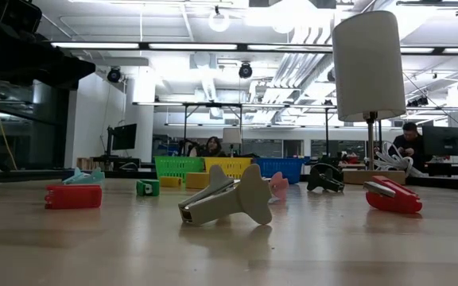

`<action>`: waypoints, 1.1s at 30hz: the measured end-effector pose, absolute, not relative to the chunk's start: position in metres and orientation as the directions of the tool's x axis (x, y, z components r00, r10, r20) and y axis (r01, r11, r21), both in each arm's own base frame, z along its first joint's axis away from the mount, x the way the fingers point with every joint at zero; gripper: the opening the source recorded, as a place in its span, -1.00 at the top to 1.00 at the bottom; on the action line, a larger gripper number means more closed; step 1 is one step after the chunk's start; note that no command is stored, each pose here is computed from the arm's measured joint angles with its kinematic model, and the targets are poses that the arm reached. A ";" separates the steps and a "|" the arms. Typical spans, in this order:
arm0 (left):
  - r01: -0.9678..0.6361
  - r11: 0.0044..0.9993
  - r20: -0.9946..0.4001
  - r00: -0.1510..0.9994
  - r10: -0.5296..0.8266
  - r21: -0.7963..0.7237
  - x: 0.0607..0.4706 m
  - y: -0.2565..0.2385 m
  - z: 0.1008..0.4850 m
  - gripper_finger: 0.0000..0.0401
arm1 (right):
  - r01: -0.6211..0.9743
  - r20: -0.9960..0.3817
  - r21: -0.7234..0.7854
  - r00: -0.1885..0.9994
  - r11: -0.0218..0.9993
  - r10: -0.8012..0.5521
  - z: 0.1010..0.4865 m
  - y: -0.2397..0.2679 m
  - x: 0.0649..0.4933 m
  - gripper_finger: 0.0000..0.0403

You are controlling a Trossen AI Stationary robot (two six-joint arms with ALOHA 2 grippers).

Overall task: Pick and place Stapler, Stapler remover, tape
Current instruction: Put the blue tape into the blue bin

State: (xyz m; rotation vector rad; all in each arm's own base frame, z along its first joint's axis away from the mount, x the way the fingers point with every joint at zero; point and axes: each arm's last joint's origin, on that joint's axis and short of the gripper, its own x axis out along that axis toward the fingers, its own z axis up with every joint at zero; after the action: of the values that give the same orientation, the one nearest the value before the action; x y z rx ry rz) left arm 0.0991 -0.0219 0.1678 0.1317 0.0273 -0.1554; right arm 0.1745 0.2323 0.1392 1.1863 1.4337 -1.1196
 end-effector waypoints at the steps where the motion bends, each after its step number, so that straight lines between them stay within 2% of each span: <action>1: 0.156 0.979 -0.037 0.988 -0.152 0.129 0.099 -0.022 0.168 -0.29 | 0.990 -0.985 -0.082 -0.098 0.118 0.139 0.139 0.232 0.174 0.84; 7: 0.156 0.979 -0.037 0.988 -0.153 0.129 0.099 -0.022 0.168 -0.29 | 0.987 -0.986 -0.077 -0.096 0.142 0.133 0.140 0.226 0.182 0.84; 17: 0.156 0.979 -0.037 0.988 -0.153 0.129 0.099 -0.022 0.168 -0.29 | 0.959 -0.999 0.001 -0.009 0.283 0.031 0.165 0.178 0.236 0.84; 25: 0.156 0.979 -0.037 0.988 -0.152 0.129 0.099 -0.022 0.168 -0.29 | 0.899 -0.998 0.023 0.044 0.437 -0.039 0.180 0.092 0.289 0.84; 33: 0.156 0.979 -0.037 0.988 -0.152 0.129 0.099 -0.022 0.168 -0.29 | 0.870 -0.977 0.026 0.126 0.493 -0.170 0.199 -0.025 0.319 0.84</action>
State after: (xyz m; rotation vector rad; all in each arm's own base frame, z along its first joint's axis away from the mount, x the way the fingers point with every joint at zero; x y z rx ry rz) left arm 0.0990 -0.0219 0.1679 0.1316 0.0270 -0.1553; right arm 0.3190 -0.0253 0.1994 0.7312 1.2092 -0.8644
